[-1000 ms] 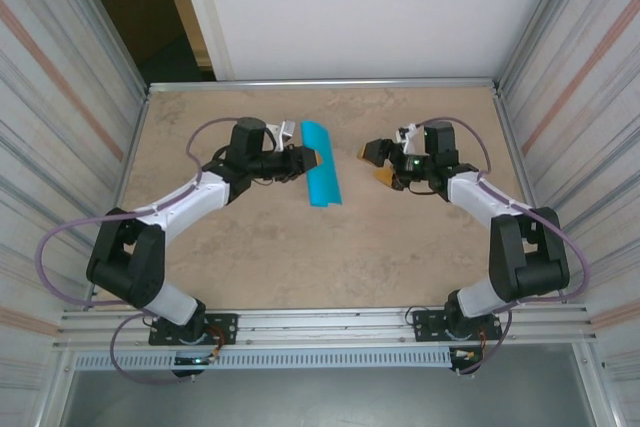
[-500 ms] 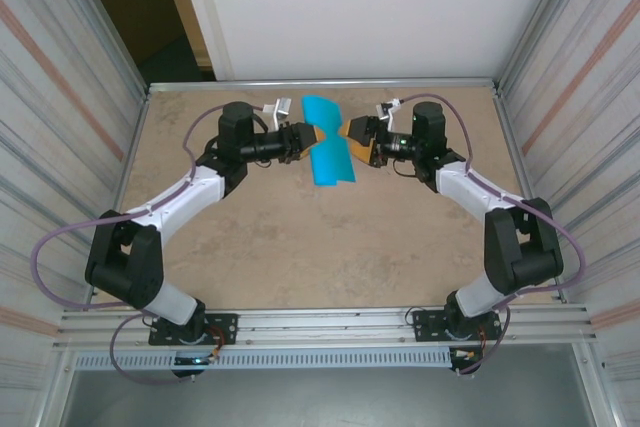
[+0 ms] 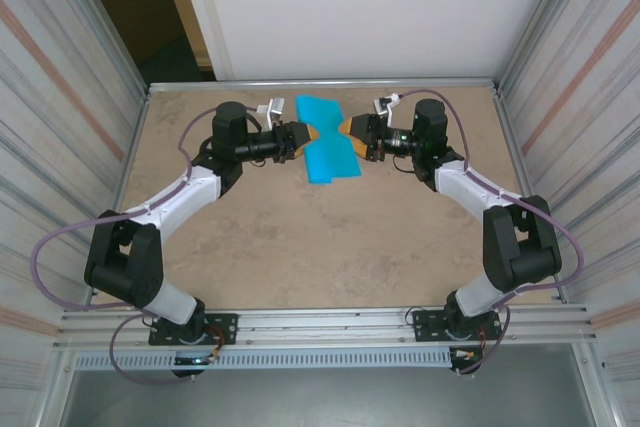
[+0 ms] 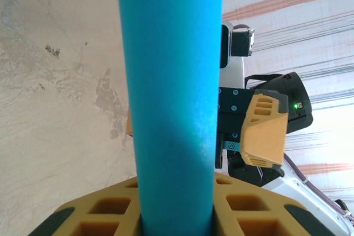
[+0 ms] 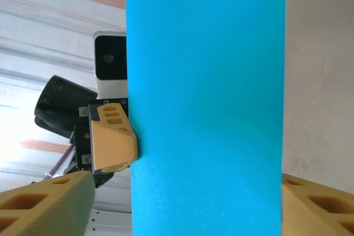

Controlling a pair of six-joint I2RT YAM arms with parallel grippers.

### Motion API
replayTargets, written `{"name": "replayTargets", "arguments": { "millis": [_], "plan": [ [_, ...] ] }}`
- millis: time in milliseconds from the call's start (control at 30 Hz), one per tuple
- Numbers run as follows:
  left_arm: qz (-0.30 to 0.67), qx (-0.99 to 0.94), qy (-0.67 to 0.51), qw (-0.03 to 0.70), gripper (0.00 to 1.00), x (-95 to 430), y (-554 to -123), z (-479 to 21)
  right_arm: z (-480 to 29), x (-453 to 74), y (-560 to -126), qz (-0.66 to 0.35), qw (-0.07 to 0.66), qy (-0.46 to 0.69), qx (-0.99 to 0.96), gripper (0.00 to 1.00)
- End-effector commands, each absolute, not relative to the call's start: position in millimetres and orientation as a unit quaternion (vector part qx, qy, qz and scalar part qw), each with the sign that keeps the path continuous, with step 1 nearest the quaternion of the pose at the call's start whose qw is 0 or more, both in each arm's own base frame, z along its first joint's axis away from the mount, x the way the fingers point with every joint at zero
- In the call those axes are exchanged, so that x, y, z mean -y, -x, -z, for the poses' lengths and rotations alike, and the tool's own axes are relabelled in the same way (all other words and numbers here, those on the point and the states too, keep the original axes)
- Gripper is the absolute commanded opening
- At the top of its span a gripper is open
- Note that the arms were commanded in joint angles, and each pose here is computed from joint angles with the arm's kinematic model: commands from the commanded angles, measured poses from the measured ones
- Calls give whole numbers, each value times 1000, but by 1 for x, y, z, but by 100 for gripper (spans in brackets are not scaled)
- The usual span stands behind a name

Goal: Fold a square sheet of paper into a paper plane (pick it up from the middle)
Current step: First fold in half a square sheet of paper at the center of the table.

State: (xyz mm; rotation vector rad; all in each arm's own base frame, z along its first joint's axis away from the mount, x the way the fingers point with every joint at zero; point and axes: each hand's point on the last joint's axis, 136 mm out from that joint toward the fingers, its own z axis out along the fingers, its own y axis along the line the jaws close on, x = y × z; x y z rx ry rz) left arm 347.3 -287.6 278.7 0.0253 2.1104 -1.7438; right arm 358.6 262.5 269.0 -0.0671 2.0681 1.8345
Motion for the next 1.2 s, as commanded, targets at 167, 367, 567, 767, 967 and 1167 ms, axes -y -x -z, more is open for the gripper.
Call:
{"name": "replayTargets", "arguments": {
  "millis": [167,367,567,767,967,1167],
  "plan": [
    [617,-761,-26,199,28,277,-339,-280,-284,-263,-360,-661,194,46,-724,47],
    [610,-770,-21,188,28,271,-339,-265,-279,-257,-353,-609,210,51,-763,26],
    [608,-772,-28,184,29,272,-338,-262,-272,-255,-351,-598,199,45,-776,8],
    [605,-774,-23,186,37,271,-340,-258,-271,-259,-351,-595,191,43,-780,0],
    [549,-813,16,194,68,258,-346,-220,-260,-243,-359,-570,199,-3,-797,0],
    [490,-846,52,203,87,241,-348,-180,-263,-219,-358,-528,227,-27,-818,0]
  ]
}}
